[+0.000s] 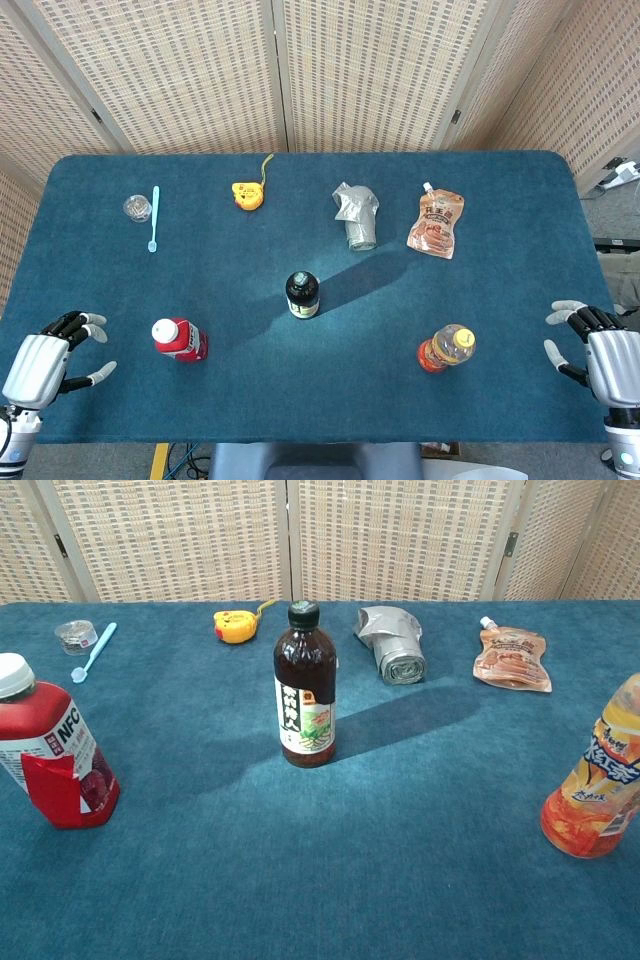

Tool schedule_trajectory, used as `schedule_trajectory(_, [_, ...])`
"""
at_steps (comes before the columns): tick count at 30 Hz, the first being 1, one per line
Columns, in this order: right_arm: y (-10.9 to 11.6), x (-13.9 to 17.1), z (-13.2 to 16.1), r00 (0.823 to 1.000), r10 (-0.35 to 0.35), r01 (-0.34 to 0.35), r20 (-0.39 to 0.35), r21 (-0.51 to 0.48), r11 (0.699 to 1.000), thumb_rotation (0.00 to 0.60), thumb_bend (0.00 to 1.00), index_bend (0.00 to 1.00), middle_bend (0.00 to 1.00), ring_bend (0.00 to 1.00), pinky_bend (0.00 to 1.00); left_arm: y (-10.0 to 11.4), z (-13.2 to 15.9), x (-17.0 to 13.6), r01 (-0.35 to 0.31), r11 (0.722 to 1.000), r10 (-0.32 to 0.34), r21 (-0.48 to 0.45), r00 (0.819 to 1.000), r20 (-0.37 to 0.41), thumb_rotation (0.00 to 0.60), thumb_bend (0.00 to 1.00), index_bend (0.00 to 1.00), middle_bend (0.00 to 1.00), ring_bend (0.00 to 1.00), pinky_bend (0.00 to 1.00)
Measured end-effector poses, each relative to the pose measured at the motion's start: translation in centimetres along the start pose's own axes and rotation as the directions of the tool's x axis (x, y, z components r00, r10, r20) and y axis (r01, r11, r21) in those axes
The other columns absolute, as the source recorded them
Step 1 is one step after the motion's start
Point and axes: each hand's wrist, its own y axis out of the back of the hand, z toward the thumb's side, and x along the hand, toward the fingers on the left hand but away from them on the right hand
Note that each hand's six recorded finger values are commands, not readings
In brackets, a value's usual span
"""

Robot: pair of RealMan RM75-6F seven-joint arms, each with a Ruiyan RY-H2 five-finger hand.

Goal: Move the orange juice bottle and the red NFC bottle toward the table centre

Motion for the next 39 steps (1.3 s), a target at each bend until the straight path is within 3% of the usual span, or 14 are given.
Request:
schedule_trajectory(7, [-0.3,-0.3,0.4,1.000,0.010,-0.011,-0.013,-0.010,1.000,0.600,0.28,0.45,0.30,0.30,0.44,-0.1,0.1,-0.1,-0.003,1.000,0.003,0.006,1.000,0.003,0.600,0.13,0.54,0.41,0.30,0.44])
schedule_trajectory(10, [-0.6,-0.6,0.4,1.000,0.022,-0.022,-0.012,-0.026,0.999,0.600,0.16,0.42,0.25,0.25,0.42,-0.2,-0.2,-0.1,0.007,1.000,-0.007,0.011,1.000,-0.007,0.600,0.13,0.54,0.41,0.30,0.44])
schedule_trajectory(13, [-0.9,-0.6,0.7,0.999,0.041,-0.042,-0.022,-0.053,0.998,0.600,0.02,0.35,0.19,0.18,0.36,-0.1,-0.2,-0.2,0.002,1.000,-0.002,0.004,1.000,-0.007,0.600,0.13,0.54,0.41,0.30,0.44])
schedule_trajectory(19, [-2.2,-0.6,2.3,0.988,0.126,-0.139,-0.094,-0.154,0.978,0.600,0.00,0.14,0.08,0.07,0.24,-0.2,-0.5,-0.4,0.012,1.000,-0.012,-0.006,1.000,-0.014,0.600,0.13,0.54,0.41,0.30,0.44])
schedule_trajectory(25, [-3.9,-1.1,4.2,0.970,0.179,-0.217,-0.165,-0.252,0.943,0.600,0.00,0.10,0.06,0.05,0.22,-0.1,-0.8,-0.7,0.011,1.000,-0.012,-0.020,1.000,-0.025,0.600,0.13,0.54,0.41,0.30,0.44])
schedule_trajectory(35, [-7.0,-1.9,7.1,0.928,0.242,-0.345,-0.282,-0.409,0.845,0.600,0.00,0.10,0.08,0.05,0.22,0.1,-0.8,-0.9,0.023,0.998,-0.024,-0.052,0.999,-0.024,0.600,0.13,0.54,0.41,0.30,0.44])
schedule_trajectory(39, [-8.4,-2.2,7.7,0.916,0.261,-0.377,-0.304,-0.433,0.819,0.600,0.00,0.10,0.10,0.06,0.22,0.1,-0.8,-0.9,0.033,0.997,-0.035,-0.067,0.999,-0.022,0.600,0.13,0.54,0.41,0.30,0.44])
